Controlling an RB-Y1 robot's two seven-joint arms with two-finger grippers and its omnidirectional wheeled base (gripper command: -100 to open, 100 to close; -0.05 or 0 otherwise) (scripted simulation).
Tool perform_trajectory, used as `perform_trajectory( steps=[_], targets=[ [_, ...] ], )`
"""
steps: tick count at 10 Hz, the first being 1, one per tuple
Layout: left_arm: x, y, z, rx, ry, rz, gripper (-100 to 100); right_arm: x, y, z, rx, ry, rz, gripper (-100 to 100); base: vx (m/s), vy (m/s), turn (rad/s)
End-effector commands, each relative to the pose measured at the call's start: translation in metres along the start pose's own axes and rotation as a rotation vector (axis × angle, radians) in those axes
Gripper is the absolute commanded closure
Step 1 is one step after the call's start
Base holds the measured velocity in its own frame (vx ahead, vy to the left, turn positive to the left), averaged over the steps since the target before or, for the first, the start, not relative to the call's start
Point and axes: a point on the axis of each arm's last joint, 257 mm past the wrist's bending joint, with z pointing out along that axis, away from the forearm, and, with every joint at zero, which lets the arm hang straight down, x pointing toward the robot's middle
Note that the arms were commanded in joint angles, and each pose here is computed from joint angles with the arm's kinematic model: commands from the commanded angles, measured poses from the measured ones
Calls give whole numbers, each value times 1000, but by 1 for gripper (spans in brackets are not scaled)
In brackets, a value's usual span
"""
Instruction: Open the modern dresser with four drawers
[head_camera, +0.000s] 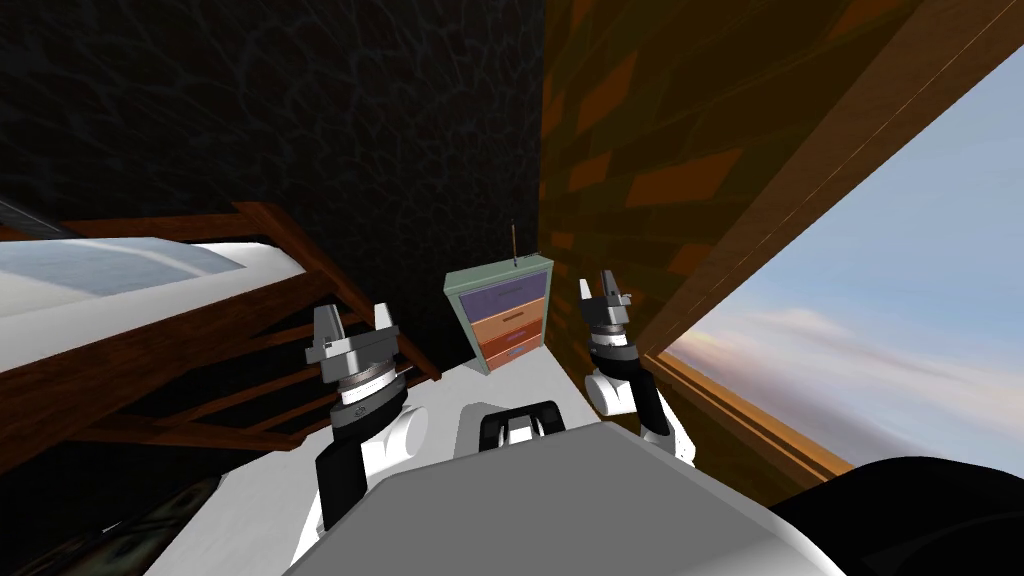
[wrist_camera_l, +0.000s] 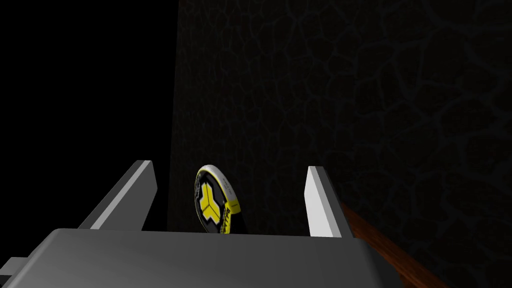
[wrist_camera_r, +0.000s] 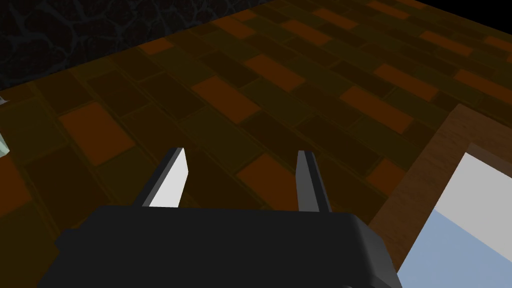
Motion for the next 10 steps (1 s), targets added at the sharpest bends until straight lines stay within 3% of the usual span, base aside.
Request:
perform_trajectory(
  steps=[1,2,3,6,10],
  targets=[
    [0,0,0,0,0,0,0,0,0,0,0,0,0,0,0,0,0],
    [0,0,0,0,0,0,0,0,0,0,0,0,0,0,0,0,0],
    [0,0,0,0,0,0,0,7,-6,1,13,43,-62,-100,5,13,39],
    [0,0,0,-1,0,0,0,18,-18,5,26,103,-181,-100,2,30,45],
    [0,0,0,-1,0,0,0,26,-27,8,25,143,-307,-100,1,23,27]
  ],
)
